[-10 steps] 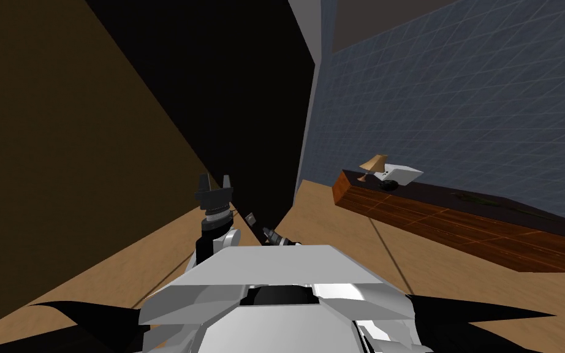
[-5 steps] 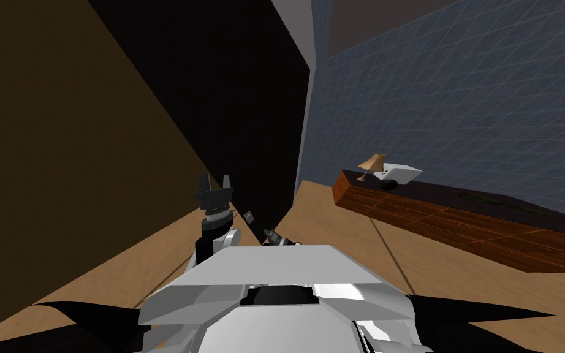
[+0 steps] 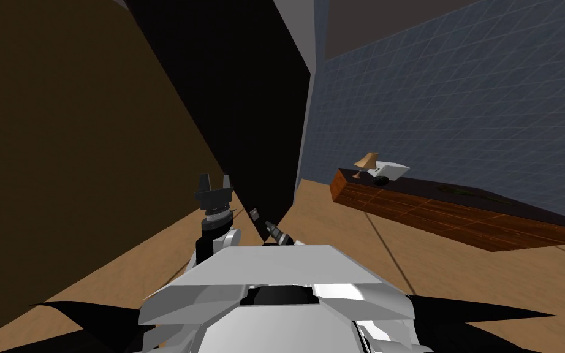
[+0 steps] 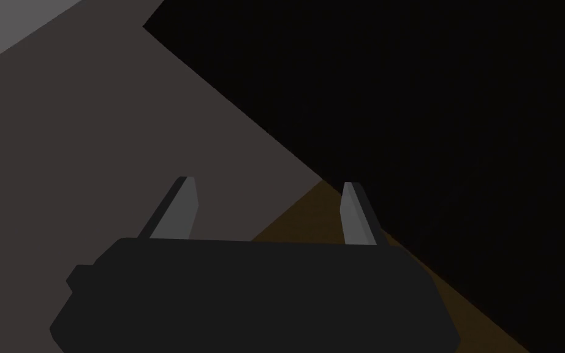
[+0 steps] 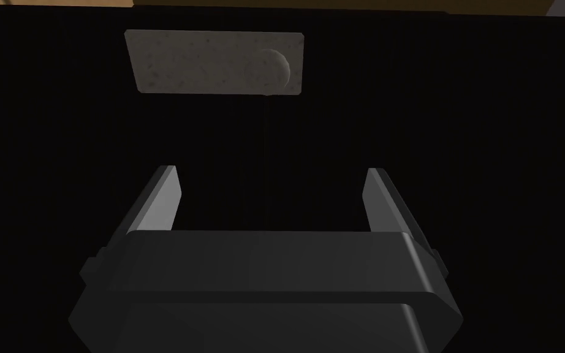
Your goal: Push the door open
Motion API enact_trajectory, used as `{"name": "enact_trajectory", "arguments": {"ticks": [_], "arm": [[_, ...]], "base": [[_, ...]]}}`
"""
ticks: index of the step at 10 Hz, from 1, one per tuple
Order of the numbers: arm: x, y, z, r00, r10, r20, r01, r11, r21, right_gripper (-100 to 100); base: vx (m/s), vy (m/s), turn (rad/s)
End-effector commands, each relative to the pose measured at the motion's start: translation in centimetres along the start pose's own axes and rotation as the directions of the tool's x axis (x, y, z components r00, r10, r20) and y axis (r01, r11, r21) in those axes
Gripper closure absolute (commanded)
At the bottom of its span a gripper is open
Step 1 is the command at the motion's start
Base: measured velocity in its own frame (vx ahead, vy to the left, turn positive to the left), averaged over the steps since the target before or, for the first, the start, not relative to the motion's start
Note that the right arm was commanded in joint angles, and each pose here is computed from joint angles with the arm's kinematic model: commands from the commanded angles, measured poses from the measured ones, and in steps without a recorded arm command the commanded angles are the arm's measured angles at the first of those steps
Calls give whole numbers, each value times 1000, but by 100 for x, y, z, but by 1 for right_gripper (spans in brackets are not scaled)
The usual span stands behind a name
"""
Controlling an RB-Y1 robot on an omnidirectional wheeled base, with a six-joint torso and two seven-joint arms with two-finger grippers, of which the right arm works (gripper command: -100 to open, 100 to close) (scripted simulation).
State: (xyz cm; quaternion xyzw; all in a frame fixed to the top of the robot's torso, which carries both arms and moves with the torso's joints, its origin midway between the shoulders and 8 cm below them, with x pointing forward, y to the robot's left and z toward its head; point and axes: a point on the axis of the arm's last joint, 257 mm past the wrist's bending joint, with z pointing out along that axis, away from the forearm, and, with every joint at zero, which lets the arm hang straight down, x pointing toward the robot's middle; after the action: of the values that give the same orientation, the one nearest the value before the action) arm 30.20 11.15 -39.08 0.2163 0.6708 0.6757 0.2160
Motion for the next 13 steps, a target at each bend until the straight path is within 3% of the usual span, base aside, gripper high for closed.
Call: {"name": "enact_trajectory", "arguments": {"ticks": [1, 2, 4, 13], "arm": [[-120, -5, 34, 999, -3, 38, 2, 1000, 5, -100], [-174, -6, 46, 999, -3, 55, 3, 1000, 6, -100], [-164, 0, 36, 999, -6, 49, 6, 1000, 8, -100], [-215, -8, 65, 998, -11, 67, 11, 1000, 8, -100]], "base": [[-119, 128, -80], [-99, 105, -66], [9, 61, 11], [119, 139, 22]]}}
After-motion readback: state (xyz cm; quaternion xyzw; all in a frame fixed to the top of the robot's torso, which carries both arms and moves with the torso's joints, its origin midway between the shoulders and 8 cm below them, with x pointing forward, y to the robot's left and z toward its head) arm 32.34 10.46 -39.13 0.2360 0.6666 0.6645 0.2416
